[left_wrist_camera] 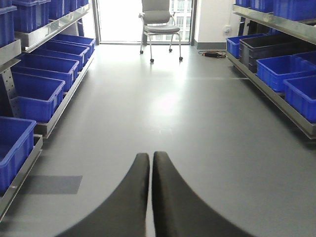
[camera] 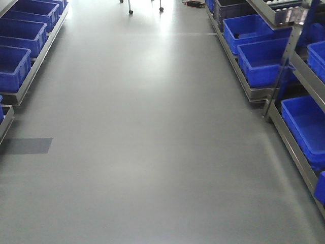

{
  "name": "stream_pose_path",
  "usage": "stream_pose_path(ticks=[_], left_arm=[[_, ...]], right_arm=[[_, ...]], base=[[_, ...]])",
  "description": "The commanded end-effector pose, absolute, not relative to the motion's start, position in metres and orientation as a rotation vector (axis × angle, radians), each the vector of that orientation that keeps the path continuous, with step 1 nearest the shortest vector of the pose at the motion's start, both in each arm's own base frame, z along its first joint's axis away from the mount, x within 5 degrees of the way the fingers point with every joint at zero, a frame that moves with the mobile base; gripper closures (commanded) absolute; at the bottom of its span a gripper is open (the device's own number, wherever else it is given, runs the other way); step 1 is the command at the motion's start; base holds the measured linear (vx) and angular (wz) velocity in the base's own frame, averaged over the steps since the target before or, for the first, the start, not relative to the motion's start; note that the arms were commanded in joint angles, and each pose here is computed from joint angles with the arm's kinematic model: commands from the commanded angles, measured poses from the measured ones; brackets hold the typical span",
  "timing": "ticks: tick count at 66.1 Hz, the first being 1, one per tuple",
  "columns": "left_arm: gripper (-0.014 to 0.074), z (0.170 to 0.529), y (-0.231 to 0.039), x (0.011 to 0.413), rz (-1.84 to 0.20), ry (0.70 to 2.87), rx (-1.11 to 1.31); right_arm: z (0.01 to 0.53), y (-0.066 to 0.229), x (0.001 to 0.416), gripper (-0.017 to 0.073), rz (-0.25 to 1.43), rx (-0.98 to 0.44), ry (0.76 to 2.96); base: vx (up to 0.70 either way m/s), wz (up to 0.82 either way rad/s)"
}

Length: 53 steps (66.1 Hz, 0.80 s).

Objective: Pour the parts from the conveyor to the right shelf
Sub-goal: 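Drive down the aisle between the shelves of blue bins, then turn toward the shelf and stop facing an empty blue bin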

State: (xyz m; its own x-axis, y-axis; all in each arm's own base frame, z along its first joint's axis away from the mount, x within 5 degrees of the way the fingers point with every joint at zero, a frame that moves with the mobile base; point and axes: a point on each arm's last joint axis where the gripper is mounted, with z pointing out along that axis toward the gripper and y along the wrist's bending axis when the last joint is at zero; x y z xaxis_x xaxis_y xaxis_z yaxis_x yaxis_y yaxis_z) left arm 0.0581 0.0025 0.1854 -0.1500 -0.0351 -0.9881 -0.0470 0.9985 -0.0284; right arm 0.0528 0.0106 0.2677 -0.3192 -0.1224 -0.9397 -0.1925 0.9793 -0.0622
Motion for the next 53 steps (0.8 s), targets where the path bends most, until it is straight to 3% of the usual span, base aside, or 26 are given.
stream_pose_path(ticks=[1,53], left_arm=[[0.06,0.1976,0.0021,0.0594,-0.007,1.645,-0.067],[0.06,0.1976,0.0021,0.0594,-0.007,1.645,-0.067]], right_arm=[[0.2824,0.0103,0.0549,0.0564,0.064,-0.215,1.807],[0.2824,0.0103,0.0549,0.0564,0.064,-0.215,1.807]], base=[[0.59,0.08],[0.55,-0.04]])
